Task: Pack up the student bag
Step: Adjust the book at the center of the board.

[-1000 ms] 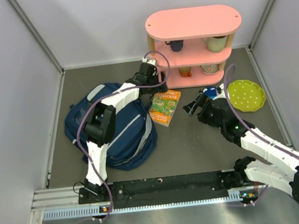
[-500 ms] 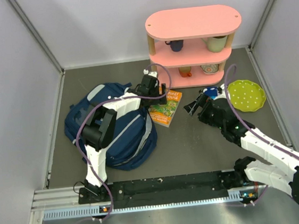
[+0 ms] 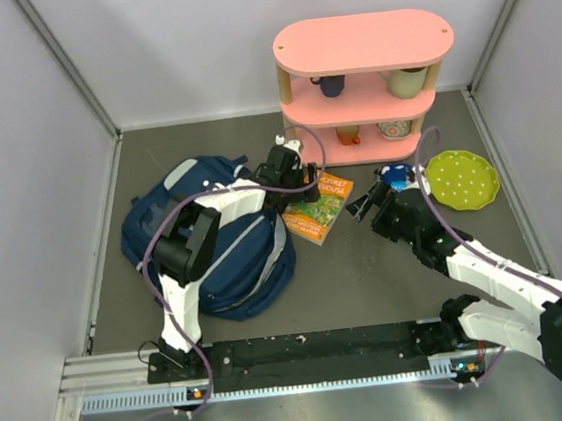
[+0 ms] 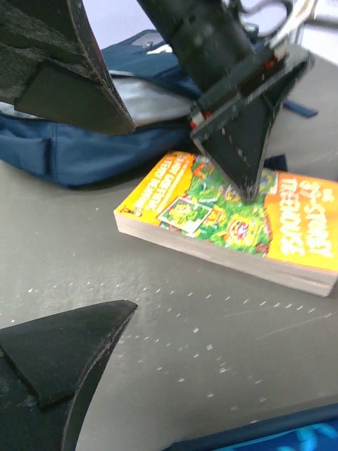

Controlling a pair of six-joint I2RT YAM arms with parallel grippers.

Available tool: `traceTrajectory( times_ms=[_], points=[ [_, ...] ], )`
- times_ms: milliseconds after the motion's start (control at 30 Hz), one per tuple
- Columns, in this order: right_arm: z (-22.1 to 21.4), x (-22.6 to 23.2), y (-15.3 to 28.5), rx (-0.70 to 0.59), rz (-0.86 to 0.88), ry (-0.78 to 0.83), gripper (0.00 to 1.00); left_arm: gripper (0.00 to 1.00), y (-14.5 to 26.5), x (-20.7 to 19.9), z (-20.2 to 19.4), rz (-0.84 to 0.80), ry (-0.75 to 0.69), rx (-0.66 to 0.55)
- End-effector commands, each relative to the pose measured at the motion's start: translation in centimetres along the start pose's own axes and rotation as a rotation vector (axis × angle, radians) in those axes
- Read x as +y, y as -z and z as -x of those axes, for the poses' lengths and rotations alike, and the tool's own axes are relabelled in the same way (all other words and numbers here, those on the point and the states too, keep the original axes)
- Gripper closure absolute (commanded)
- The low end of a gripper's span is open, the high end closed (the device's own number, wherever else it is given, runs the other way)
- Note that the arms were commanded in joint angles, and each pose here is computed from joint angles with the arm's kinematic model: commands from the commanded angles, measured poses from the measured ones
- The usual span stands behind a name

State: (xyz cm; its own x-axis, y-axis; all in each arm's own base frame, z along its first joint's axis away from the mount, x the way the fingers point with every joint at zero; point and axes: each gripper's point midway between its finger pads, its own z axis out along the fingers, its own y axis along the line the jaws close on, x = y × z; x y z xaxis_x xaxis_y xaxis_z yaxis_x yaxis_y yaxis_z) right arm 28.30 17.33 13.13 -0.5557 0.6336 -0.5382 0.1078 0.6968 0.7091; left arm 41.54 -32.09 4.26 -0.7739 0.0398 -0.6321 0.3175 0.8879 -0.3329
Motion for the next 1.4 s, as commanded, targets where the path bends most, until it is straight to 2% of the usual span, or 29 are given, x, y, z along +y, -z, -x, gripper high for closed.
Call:
traceTrajectory(
  times_ms=[0, 133, 267, 533, 900, 967, 1033, 1167, 1367],
  points=[
    [-1.3, -1.1, -1.0, 0.037, 0.002, -0.109, 0.02, 0.17, 1.7, -3.2, -2.4, -0.099, 0.03, 0.032],
    [-2.9, -2.8, -1.3, 0.07, -0.035, -0.176, 0.07, 0.18, 2.6, -3.5, -4.3, -0.099, 0.096, 0.041],
    [-4.3, -3.7, -1.5, 0.087, -0.007, -0.207, 0.14, 0.18, 3.5, -5.9, -4.8, -0.143, 0.104, 0.016],
    [-4.6, -5.3, -1.6, 0.089, -0.06, -0.126, 0.29, 0.2, 4.4, -8.0, -6.7, -0.173, 0.111, 0.03],
    [-3.9, -5.5, -1.5, 0.073, -0.081, -0.036, 0.28, 0.17, 8.2, -8.2, -3.4, -0.143, 0.117, -0.085],
    [-3.8, -5.4, -1.5, 0.073, -0.074, -0.017, 0.28, 0.16, 9.3, -8.5, -3.5, -0.143, 0.104, -0.073],
    [-3.7, -5.3, -1.4, 0.067, -0.076, -0.011, 0.28, 0.11, 10.2, -9.2, -2.4, -0.128, 0.077, -0.11],
    [-3.3, -5.3, -1.3, 0.051, -0.074, -0.004, 0.28, 0.12, 11.1, -10.1, -2.0, -0.15, 0.052, -0.106],
    [-3.0, -5.0, -1.2, 0.039, -0.06, 0.006, 0.28, 0.13, 9.7, -9.3, -4.1, -0.109, 0.097, -0.035]
  ],
)
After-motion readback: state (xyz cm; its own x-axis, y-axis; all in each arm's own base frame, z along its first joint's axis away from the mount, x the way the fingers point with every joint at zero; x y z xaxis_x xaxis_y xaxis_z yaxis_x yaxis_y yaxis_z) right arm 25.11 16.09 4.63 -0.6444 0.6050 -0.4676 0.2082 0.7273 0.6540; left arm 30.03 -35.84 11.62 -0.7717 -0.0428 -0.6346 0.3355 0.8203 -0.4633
